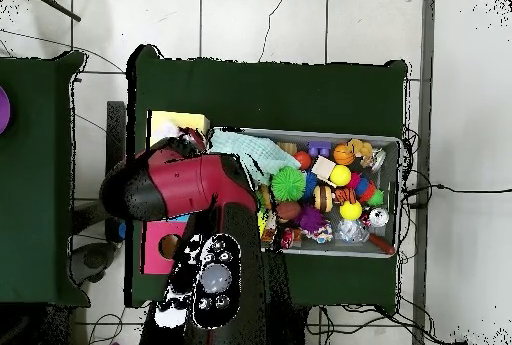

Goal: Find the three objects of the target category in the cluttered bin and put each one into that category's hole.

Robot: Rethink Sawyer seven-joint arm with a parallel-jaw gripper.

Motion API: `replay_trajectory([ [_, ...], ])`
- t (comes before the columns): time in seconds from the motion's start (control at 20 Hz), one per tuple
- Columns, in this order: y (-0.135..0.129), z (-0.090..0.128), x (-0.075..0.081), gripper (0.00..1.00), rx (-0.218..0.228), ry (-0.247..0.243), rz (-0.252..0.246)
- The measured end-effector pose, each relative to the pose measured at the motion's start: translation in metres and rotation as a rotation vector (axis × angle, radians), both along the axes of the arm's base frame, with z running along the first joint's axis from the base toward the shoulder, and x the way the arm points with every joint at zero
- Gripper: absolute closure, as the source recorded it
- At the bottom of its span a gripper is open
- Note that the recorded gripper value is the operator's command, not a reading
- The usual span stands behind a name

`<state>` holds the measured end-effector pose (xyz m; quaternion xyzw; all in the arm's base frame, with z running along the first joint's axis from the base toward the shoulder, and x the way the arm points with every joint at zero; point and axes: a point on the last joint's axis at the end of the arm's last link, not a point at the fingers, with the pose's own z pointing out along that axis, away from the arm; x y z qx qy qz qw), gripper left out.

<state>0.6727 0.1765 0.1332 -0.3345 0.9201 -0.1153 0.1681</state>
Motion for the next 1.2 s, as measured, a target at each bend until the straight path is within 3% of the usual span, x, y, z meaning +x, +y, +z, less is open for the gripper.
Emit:
replay_trajectory([
  [0.4,-0.011,0.036,0.006,1.00,-0.053,-0.042,-0.013],
  [0.65,-0.001,0.052,0.004,1.00,-0.078,-0.062,-0.001],
  [1.2,0.045,0.056,0.001,1.00,-0.049,-0.073,0.010],
])
